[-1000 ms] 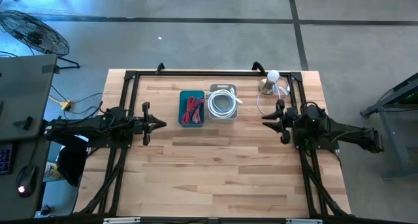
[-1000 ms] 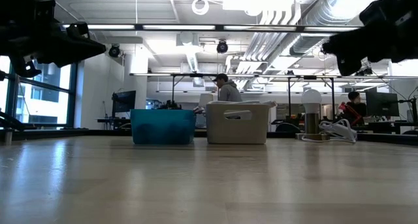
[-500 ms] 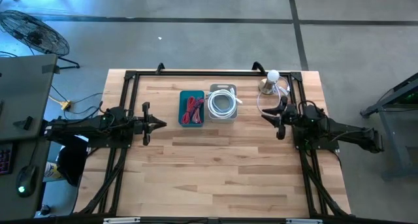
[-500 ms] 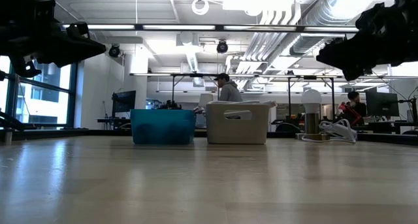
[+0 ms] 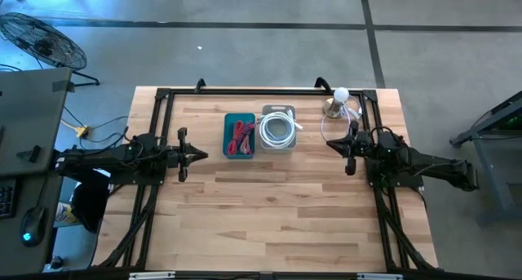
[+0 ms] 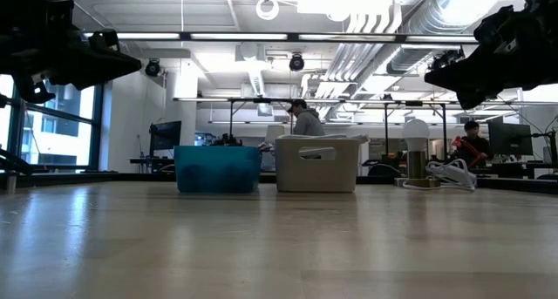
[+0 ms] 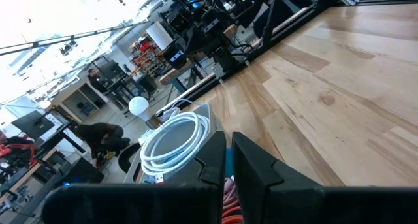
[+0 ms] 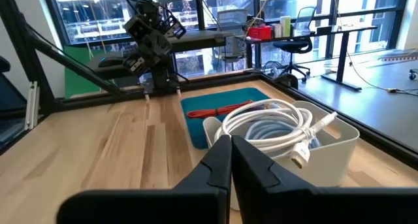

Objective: Pick & Place USB Port
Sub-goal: Return to Home Position

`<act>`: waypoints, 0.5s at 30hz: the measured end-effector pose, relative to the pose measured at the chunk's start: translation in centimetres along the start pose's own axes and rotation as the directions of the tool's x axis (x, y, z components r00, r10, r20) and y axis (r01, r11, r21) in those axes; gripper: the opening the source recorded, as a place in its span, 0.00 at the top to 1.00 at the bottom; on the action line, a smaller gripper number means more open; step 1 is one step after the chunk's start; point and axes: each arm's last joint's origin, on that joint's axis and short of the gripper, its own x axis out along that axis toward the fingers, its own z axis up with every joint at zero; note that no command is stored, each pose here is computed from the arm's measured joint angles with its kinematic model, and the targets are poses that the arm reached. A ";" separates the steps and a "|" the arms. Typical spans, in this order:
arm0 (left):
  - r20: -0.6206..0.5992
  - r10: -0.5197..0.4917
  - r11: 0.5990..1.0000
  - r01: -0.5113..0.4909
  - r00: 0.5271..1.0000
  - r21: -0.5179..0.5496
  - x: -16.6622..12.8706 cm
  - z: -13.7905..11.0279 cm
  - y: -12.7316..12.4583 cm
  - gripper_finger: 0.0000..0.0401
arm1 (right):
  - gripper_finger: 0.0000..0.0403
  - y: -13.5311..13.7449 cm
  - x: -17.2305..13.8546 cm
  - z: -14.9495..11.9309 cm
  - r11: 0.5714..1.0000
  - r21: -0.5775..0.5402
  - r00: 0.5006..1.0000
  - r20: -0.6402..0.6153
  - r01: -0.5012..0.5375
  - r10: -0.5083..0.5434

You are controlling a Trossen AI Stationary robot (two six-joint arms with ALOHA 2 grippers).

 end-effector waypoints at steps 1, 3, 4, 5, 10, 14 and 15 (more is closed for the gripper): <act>0.000 0.000 1.000 0.000 1.000 0.000 0.0 0.0 0.0 0.94 | 0.99 0.0 0.0 0.0 1.000 0.000 1.000 0.000 0.000 0.000; 0.000 0.000 1.000 0.000 1.000 0.000 0.0 0.0 0.0 0.94 | 0.99 0.0 0.0 0.0 1.000 0.000 1.000 -0.001 -0.002 0.002; 0.000 0.000 1.000 0.000 1.000 0.000 0.0 0.0 0.0 0.94 | 0.99 0.0 0.0 0.0 1.000 -0.004 1.000 -0.001 -0.003 0.003; 0.000 0.000 1.000 0.000 1.000 0.000 0.0 0.0 0.0 0.94 | 0.99 0.0 0.0 0.0 1.000 -0.012 1.000 -0.002 -0.005 0.005; 0.000 0.000 1.000 0.000 1.000 0.000 0.0 0.0 0.0 0.94 | 0.98 0.1 0.0 0.0 0.999 -0.026 0.999 -0.004 -0.036 0.036; 0.000 0.000 1.000 0.000 1.000 0.000 0.0 0.0 0.0 0.94 | 0.95 0.1 0.0 0.0 1.000 -0.010 1.000 -0.003 -0.022 0.022; 0.000 0.000 1.000 0.000 1.000 0.000 0.0 0.0 0.0 0.94 | 0.95 0.1 0.0 0.0 1.000 -0.009 1.000 -0.003 -0.018 0.018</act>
